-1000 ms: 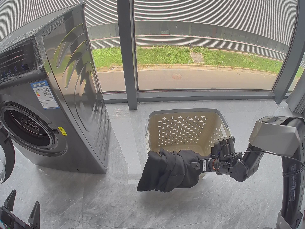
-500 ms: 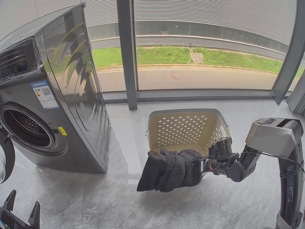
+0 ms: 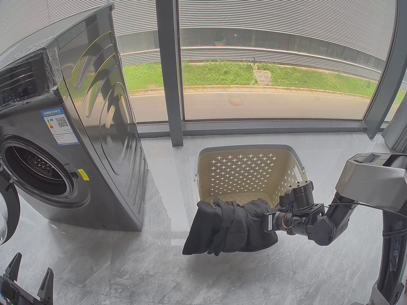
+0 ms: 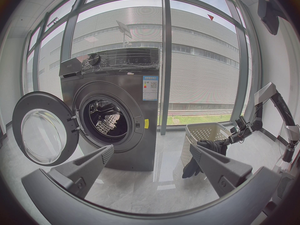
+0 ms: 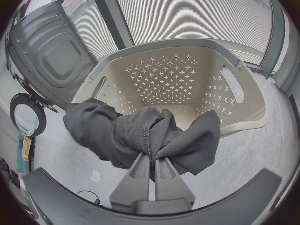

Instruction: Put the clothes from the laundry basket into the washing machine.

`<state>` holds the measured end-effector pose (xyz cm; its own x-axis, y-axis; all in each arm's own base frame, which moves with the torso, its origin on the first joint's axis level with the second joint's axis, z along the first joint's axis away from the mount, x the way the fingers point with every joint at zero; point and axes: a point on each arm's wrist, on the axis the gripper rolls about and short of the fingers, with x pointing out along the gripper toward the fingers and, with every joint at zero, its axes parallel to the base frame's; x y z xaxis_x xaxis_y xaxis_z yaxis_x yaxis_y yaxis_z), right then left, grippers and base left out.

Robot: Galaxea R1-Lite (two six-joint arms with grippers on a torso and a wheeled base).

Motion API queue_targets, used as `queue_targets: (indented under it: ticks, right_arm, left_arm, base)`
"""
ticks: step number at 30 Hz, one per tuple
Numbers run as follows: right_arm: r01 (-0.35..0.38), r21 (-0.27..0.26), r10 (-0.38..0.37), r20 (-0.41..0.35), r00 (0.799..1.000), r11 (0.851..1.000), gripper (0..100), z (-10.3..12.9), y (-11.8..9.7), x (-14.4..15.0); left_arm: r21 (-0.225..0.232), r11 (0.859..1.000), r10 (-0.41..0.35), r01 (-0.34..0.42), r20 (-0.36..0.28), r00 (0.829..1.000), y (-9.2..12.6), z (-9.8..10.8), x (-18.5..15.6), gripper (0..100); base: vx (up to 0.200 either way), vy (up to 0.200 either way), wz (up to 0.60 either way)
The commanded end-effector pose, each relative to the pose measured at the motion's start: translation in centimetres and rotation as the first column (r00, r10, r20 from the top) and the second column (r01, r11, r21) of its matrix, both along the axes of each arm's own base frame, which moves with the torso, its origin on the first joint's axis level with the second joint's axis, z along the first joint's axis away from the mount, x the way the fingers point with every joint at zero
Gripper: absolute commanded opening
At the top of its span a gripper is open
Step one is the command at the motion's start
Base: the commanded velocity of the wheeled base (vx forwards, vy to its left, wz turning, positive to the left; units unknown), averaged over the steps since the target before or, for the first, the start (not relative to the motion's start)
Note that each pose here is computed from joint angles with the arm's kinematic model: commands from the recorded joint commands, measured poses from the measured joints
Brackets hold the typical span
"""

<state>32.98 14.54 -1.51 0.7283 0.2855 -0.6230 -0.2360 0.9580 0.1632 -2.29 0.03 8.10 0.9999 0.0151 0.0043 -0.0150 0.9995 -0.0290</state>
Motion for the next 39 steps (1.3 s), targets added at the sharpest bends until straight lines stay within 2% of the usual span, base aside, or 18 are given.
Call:
queue_targets:
  ticks: [1,4,16,21,28,32,35,37,39]
  right_arm:
    - [-0.028,0.017,0.028,0.027,0.999,0.999,0,1.7,0.6,-1.0]
    - [-0.038,0.027,0.037,0.040,0.999,0.999,0,2.3,1.0,-1.3]
    - [-0.057,0.105,0.040,0.157,0.987,0.993,0,7.5,1.5,-2.4]
    - [-0.087,0.166,0.050,0.215,0.975,0.982,0,10.5,2.2,-3.7]
    - [-0.121,0.191,0.066,0.270,0.961,0.974,0,12.7,2.5,-4.9]
    - [-0.131,0.224,0.057,0.310,0.949,0.966,0,14.4,2.2,-5.8]
    - [-0.143,0.266,0.040,0.358,0.933,0.953,0,16.5,1.5,-6.9]
    - [-0.150,0.288,0.034,0.372,0.928,0.946,0,17.2,1.3,-7.5]
    - [-0.158,0.326,0.023,0.382,0.924,0.932,0,18.2,1.0,-8.5]
  left_arm:
    - [0.000,1.000,0.000,0.000,-0.003,1.000,0.0,-0.5,0.0,100]
    - [0.001,1.000,0.000,0.000,-0.003,1.000,0.0,-0.5,0.0,100]
    - [0.001,1.000,0.000,0.000,-0.003,1.000,0.0,-0.5,0.0,100]
    - [0.001,1.000,0.000,0.000,-0.003,1.000,0.0,-0.5,0.0,100]
    - [0.003,1.000,0.000,0.000,-0.003,1.000,0.0,-0.5,0.0,100]
    - [0.004,1.000,0.000,0.000,-0.001,1.000,0.0,-0.5,0.0,100]
    - [0.000,1.000,0.002,-0.002,-0.003,1.000,0.0,-0.5,0.0,100]
    - [0.000,1.000,0.002,-0.002,-0.001,1.000,0.0,-0.5,0.0,100]
    - [0.001,1.000,0.002,-0.002,-0.003,1.000,0.0,-0.5,0.0,100]
  base:
    - [0.000,0.000,0.00]
    - [0.000,0.000,0.00]
    - [0.000,0.000,0.00]
    - [0.000,0.000,0.00]
    - [0.000,0.000,0.00]
    - [0.000,0.000,0.00]
    - [0.000,0.000,0.00]
    - [0.000,0.000,0.00]
    - [0.000,0.000,0.00]
